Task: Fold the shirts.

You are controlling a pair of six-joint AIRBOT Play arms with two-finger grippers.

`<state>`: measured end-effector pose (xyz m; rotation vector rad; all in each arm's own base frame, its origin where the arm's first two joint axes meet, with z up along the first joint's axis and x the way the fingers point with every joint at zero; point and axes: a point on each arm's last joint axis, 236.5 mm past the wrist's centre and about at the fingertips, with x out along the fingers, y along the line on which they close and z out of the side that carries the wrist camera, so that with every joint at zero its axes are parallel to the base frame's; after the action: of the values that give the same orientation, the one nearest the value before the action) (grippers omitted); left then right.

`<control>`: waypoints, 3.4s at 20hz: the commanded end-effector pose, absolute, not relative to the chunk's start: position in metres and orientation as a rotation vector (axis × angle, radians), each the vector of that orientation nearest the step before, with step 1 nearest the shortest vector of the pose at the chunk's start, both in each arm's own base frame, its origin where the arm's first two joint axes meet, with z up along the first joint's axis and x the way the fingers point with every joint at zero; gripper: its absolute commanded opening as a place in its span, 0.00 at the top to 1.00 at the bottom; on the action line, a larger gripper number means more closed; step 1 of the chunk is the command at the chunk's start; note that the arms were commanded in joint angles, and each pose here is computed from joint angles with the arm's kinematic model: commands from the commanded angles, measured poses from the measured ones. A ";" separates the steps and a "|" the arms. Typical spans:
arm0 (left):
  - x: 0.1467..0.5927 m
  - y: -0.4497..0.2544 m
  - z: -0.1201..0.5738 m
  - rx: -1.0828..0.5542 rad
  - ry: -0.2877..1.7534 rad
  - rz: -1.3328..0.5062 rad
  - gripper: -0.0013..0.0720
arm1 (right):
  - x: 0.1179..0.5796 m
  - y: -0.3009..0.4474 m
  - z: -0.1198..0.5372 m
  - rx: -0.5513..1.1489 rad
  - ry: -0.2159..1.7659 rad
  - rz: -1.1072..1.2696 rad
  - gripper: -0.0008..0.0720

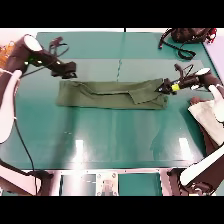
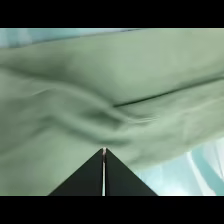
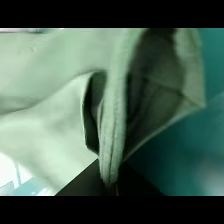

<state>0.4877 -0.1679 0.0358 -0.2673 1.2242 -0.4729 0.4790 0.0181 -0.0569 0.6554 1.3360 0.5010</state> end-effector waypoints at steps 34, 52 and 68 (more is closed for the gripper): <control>0.494 -0.082 0.159 -0.074 1.040 -0.454 0.95 | 0.457 0.432 0.065 0.515 1.026 0.859 0.95; 0.490 -0.054 0.137 -0.039 1.090 -0.432 0.95 | 0.502 0.159 -0.024 0.591 1.340 0.497 0.23; 0.492 -0.054 0.123 -0.100 1.116 -0.397 0.95 | 0.479 0.285 -0.053 0.692 1.250 0.647 0.96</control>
<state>0.4908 -0.0543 0.1233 -0.0881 1.1181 -0.4062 0.4691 0.2704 -0.0722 0.6716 1.3046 0.6191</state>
